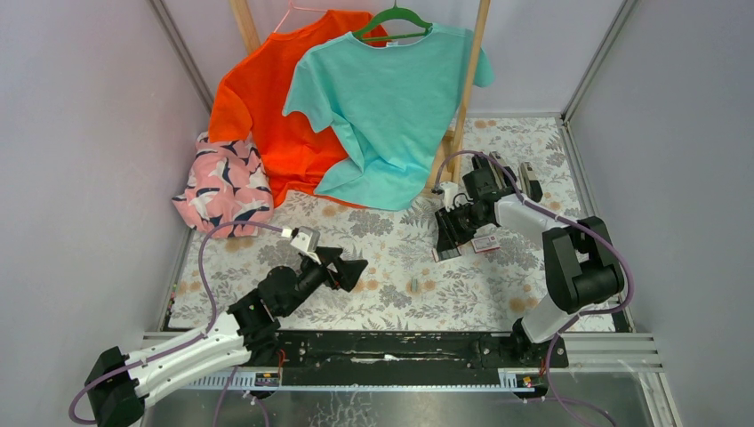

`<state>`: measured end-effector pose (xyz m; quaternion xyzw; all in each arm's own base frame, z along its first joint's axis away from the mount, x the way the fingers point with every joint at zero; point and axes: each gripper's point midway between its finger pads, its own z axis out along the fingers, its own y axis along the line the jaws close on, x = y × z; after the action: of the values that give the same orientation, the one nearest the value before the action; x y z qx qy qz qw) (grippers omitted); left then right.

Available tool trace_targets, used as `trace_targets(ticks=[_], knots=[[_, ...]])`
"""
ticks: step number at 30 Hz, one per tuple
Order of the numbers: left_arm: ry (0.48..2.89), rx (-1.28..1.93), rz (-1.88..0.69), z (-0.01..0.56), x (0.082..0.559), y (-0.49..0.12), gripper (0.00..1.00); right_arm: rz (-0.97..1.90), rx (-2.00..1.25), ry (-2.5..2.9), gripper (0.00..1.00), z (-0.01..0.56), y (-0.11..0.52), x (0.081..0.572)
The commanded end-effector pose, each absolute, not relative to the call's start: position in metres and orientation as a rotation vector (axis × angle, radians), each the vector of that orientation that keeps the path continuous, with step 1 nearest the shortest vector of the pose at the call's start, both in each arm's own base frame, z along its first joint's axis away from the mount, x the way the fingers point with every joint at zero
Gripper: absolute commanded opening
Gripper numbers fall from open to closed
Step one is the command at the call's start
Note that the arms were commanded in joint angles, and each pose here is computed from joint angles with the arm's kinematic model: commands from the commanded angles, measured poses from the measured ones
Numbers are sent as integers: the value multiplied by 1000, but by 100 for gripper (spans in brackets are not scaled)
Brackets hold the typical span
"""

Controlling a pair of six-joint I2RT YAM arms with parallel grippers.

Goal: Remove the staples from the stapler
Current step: Adjust the staple in the staple box.

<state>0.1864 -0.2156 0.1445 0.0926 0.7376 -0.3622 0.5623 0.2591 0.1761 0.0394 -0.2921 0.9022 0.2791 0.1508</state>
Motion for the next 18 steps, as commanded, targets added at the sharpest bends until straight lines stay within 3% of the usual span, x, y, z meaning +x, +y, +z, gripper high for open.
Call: trace_targets(ticks=[1,18], knots=[[1725,206,-831,146,189,-212,92,773,-837,2607,38,35,175,260],[1726,207,-830,145,189,-212,92,855,-843,2644,40,27,180,251]])
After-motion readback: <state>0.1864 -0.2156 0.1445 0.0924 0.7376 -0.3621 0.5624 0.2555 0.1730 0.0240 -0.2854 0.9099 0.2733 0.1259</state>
